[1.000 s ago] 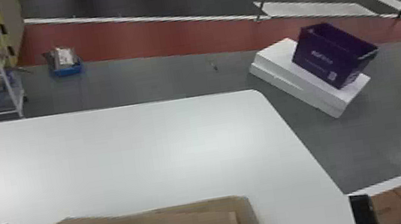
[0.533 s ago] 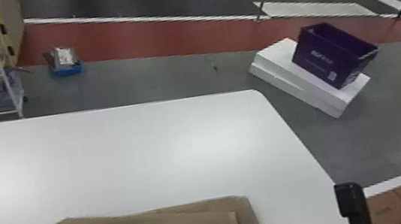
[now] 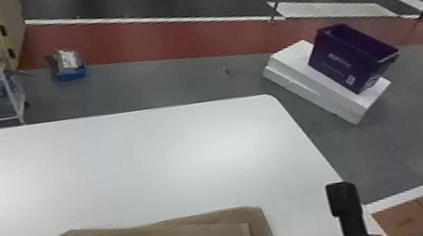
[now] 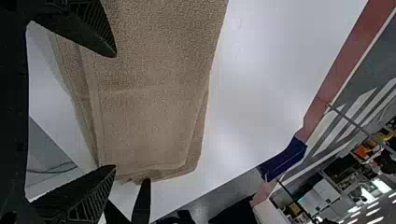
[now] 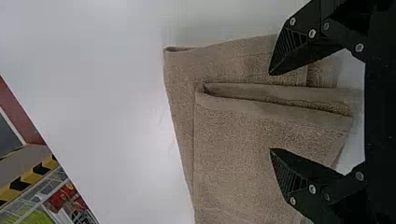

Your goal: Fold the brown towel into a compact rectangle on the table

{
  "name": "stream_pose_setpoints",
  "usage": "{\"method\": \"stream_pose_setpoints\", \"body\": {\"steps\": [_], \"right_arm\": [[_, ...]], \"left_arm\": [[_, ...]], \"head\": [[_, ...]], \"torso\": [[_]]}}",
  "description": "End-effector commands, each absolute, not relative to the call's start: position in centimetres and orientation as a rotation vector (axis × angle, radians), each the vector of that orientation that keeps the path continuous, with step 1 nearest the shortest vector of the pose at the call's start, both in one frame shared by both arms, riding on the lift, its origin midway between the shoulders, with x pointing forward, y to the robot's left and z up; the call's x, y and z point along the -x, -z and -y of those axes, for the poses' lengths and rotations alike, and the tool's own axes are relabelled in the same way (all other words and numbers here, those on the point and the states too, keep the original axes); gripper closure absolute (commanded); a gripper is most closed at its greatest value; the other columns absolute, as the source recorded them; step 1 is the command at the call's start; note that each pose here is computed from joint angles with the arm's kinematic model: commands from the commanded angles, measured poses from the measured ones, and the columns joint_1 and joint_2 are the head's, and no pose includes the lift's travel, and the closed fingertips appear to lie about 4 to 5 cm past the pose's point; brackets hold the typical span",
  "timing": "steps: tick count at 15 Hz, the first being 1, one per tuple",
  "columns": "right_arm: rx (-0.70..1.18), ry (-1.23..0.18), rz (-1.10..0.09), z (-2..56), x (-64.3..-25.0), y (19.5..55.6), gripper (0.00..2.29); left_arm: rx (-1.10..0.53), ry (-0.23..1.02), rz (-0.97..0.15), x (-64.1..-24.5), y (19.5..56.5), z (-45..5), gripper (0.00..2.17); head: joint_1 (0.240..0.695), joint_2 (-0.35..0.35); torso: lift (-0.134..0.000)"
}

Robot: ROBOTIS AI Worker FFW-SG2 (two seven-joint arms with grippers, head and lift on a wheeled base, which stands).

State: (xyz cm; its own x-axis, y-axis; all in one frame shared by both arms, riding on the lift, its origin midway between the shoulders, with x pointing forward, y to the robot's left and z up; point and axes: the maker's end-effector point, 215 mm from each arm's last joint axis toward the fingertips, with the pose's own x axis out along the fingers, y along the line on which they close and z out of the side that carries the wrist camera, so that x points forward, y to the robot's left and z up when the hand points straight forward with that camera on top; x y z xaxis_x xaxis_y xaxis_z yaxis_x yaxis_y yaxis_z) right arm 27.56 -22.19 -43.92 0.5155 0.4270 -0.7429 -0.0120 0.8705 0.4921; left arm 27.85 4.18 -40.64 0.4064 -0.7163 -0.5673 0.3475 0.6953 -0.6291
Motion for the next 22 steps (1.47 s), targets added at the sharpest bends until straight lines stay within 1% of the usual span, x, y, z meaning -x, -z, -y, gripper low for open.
{"method": "stream_pose_setpoints", "body": {"steps": [1,2,10,13,17,19,22], "right_arm": [[-0.466,-0.288,-1.016,21.3,-27.7,44.4,0.5],[-0.464,-0.287,-1.017,21.2,-27.8,44.5,0.53],[-0.457,-0.264,-1.002,22.4,-27.3,43.8,0.53],[-0.453,-0.24,-1.012,22.9,-27.6,44.5,0.53],[-0.465,-0.242,-1.028,22.6,-28.2,45.4,0.53],[-0.471,-0.256,-1.03,22.1,-28.1,45.4,0.68],[-0.473,-0.279,-1.015,21.4,-28.3,44.7,0.68]], "left_arm": [[0.456,0.695,-0.928,-28.0,40.7,-4.3,0.04],[0.458,0.696,-0.927,-28.0,40.6,-4.4,0.04],[0.46,0.697,-0.923,-27.9,40.4,-4.5,0.04],[0.462,0.701,-0.922,-27.8,40.3,-4.4,0.04],[0.468,0.701,-0.923,-27.8,40.4,-4.6,0.04],[0.471,0.701,-0.921,-27.9,40.3,-4.6,0.04],[0.472,0.701,-0.919,-27.9,40.2,-4.6,0.04]], "head": [[0.695,-0.35],[0.695,-0.35],[0.695,-0.35],[0.695,-0.35],[0.695,-0.35],[0.695,-0.35],[0.695,-0.35]], "torso": [[-0.124],[-0.124],[-0.124],[-0.124],[-0.124],[-0.124],[-0.124]]}}
